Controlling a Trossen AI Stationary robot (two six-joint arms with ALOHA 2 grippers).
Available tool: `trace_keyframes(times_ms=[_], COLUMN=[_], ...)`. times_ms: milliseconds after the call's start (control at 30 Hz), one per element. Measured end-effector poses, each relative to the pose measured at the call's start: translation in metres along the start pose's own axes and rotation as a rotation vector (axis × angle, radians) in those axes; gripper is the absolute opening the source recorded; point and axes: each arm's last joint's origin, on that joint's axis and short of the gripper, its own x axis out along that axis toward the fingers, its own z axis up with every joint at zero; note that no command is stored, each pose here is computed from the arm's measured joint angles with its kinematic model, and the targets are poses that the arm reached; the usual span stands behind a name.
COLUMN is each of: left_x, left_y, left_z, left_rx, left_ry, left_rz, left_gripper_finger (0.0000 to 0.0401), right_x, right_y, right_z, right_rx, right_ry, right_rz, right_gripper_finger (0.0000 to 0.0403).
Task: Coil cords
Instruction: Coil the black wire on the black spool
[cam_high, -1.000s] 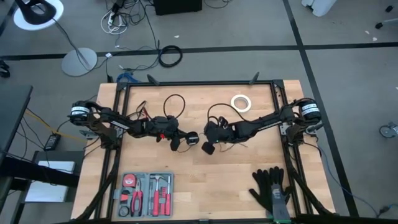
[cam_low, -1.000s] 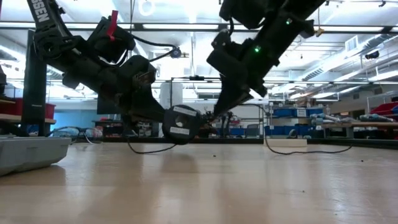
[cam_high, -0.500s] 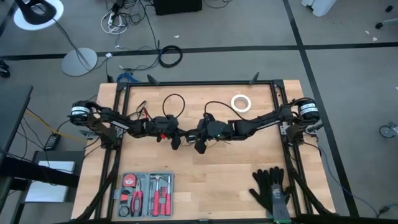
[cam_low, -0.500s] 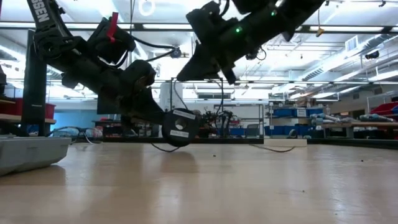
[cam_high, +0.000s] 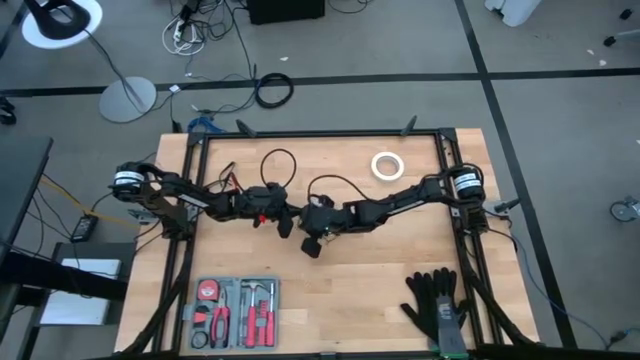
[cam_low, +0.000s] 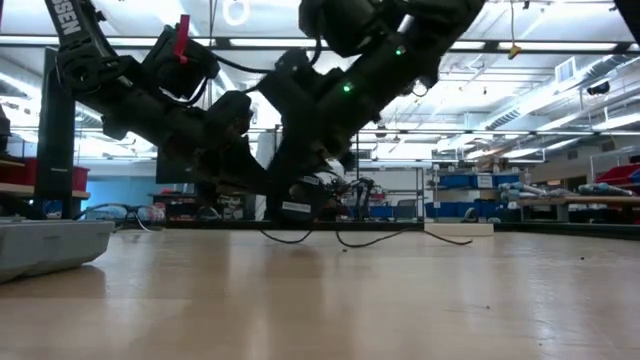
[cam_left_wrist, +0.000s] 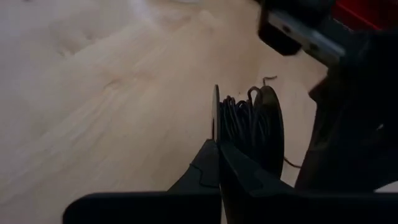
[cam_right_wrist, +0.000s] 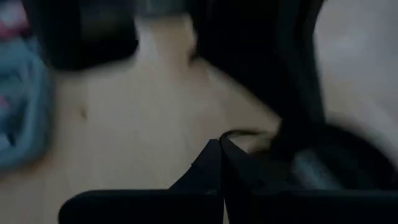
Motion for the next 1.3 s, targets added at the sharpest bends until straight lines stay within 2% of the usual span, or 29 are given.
trace_keyframes(times_ms=[133,300,433,733,933,1300], left_x=[0.0,0.0,0.0,-0.003,-0.011,-0.025], left_y=[-0.001,-0.003,-0.004,0.0,0.008,0.026], left_z=[0.002,0.006,0.007,0.001,-0.002,-0.017], left_rx=[-0.003,-0.012,-0.016,-0.029,-0.078,-0.135], left_ry=[-0.02,-0.063,-0.062,-0.049,-0.131,-0.155], left_rz=[-0.006,-0.037,-0.046,-0.045,-0.06,-0.015], left_gripper_finger=[0.0,0.0,0.0,0.0,0.0,0.0], right_x=[-0.004,-0.008,-0.012,-0.019,-0.023,-0.022], right_y=[0.003,0.006,0.008,0.018,0.029,0.026], right_z=[-0.013,-0.027,-0.035,-0.046,-0.057,-0.074], right_rx=[0.002,0.011,-0.011,-0.024,-0.022,0.028], right_ry=[0.1,0.207,0.244,0.316,0.351,0.351], right_rz=[-0.079,-0.121,-0.188,-0.185,-0.145,-0.123], right_gripper_finger=[0.0,0.0,0.0,0.0,0.0,0.0])
